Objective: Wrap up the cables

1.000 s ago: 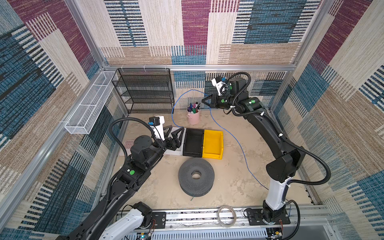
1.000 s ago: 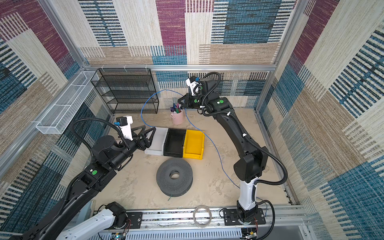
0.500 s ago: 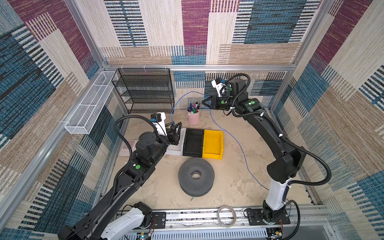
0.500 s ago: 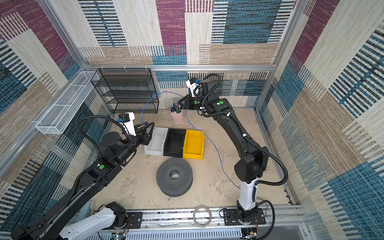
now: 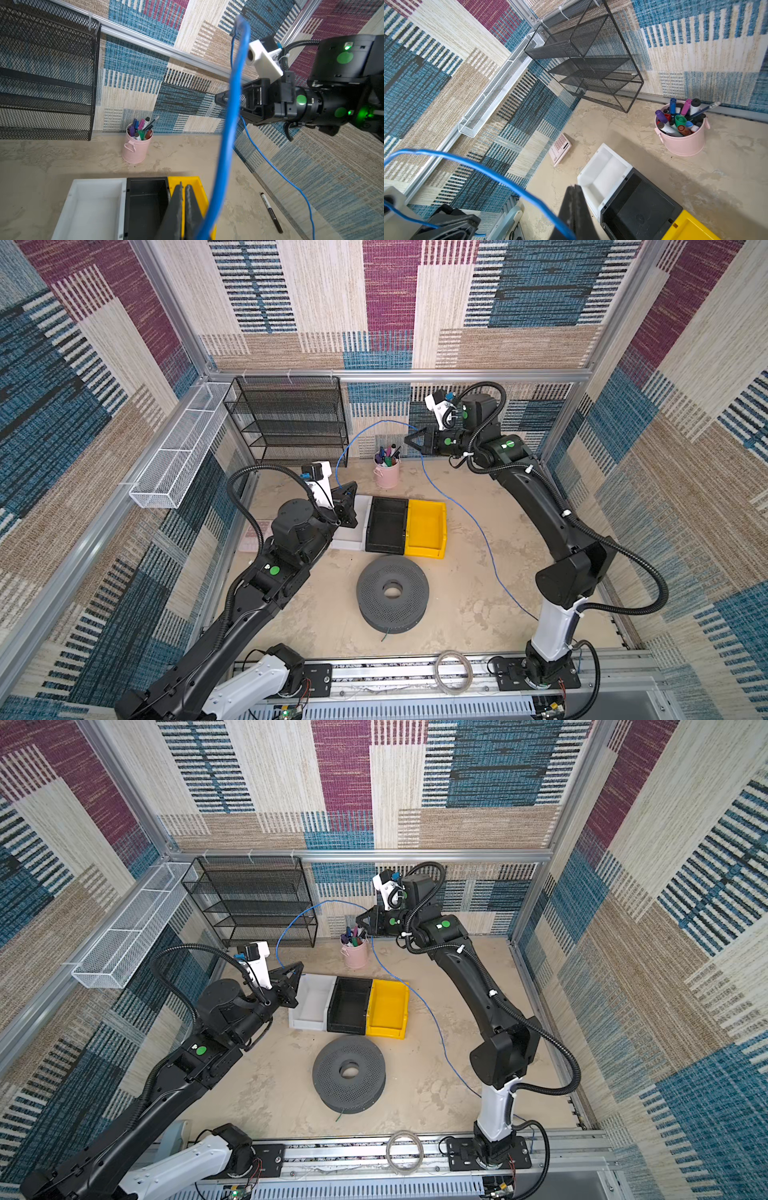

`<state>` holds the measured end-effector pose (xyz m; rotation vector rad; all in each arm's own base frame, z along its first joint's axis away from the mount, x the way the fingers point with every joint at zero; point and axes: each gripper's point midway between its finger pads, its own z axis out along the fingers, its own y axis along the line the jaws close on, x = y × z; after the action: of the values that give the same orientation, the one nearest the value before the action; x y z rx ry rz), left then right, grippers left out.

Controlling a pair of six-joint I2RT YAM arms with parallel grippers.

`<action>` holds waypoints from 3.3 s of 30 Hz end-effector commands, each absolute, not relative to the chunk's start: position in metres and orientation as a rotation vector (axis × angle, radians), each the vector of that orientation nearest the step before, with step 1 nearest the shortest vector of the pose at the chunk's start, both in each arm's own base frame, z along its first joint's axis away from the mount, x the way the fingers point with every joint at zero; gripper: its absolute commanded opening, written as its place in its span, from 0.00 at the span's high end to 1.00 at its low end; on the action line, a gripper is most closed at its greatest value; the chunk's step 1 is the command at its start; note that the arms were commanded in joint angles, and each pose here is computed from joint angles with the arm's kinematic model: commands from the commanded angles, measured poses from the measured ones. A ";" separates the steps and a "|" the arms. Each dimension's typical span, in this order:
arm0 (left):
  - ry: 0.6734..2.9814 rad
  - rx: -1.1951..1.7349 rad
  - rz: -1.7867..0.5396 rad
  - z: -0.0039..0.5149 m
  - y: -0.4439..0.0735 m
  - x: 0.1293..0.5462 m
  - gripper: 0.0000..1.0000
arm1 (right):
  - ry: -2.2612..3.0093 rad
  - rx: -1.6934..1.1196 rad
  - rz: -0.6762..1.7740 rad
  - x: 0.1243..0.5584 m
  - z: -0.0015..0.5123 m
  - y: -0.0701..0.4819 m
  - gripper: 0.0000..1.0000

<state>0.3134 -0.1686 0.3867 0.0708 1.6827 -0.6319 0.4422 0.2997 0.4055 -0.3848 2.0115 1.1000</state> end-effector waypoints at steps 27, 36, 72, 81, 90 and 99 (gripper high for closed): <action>2.353 0.670 0.532 0.305 -0.079 0.309 1.00 | 2.144 -0.275 -0.362 0.496 0.351 0.127 1.00; 2.343 0.690 0.185 0.340 -0.122 0.303 1.00 | 2.261 -0.502 0.063 0.472 0.310 0.187 0.69; 2.114 0.455 0.101 0.456 -0.116 0.337 1.00 | 2.221 -0.527 0.616 0.268 0.299 0.174 0.22; 2.106 0.447 0.096 0.458 -0.117 0.339 1.00 | 2.222 -0.493 0.548 0.264 0.303 0.161 0.32; 2.105 0.452 0.073 0.458 -0.119 0.337 1.00 | 2.200 -0.399 0.464 0.270 0.323 0.145 0.21; 2.091 0.451 0.054 0.463 -0.120 0.334 1.00 | 2.327 -0.505 0.614 0.268 0.255 0.173 0.22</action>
<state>0.3332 -0.1181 0.4542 0.4743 2.1224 0.0795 0.2666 0.1622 0.2625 -0.4707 2.3397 0.5548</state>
